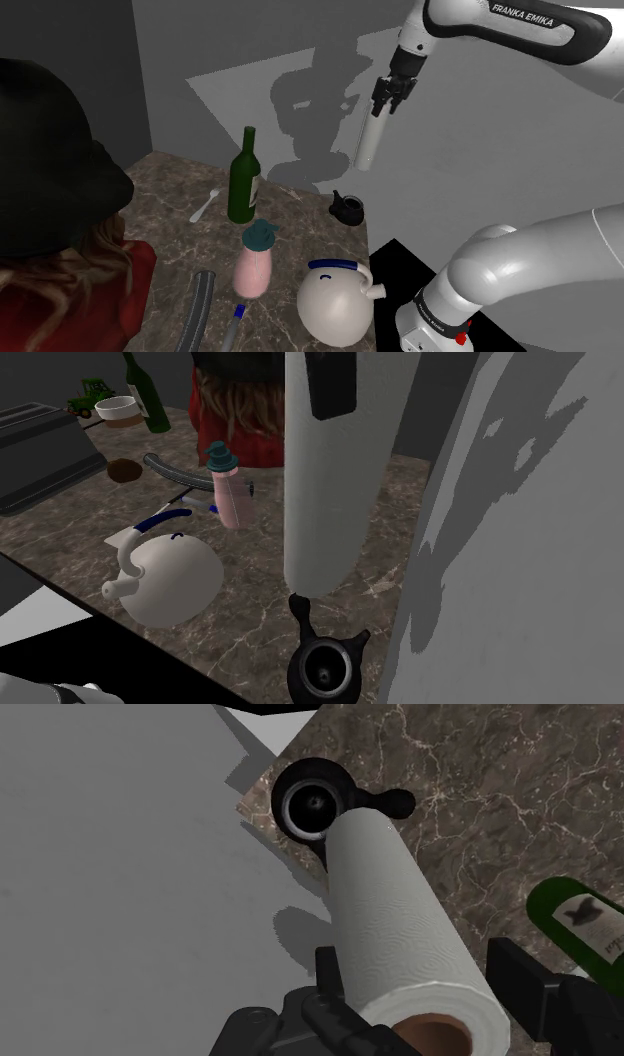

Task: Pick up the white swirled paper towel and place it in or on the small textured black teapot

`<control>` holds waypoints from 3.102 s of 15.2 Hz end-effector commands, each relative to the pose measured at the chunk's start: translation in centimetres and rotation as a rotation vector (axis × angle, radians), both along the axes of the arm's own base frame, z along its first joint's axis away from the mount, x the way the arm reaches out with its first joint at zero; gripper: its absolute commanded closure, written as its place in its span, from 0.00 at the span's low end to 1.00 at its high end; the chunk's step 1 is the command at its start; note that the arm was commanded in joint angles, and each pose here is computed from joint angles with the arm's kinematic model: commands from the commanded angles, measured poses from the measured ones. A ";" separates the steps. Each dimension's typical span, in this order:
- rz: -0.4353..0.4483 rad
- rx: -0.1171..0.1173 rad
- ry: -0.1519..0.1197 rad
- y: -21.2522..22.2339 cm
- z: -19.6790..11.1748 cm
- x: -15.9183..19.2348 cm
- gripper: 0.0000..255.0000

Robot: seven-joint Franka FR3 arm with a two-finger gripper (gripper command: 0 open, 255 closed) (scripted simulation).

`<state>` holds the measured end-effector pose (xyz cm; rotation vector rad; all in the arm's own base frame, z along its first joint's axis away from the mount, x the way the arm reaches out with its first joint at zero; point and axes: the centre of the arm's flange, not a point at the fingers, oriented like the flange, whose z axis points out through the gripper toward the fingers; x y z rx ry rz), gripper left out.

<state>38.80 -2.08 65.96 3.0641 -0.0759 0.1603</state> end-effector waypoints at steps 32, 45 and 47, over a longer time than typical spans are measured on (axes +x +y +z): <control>0.001 0.000 0.000 -2.5 -14.6 -0.3 1.00; 0.001 0.000 0.000 -2.5 -14.6 -0.3 0.00; 0.001 0.000 0.000 -2.3 -12.0 -0.6 0.00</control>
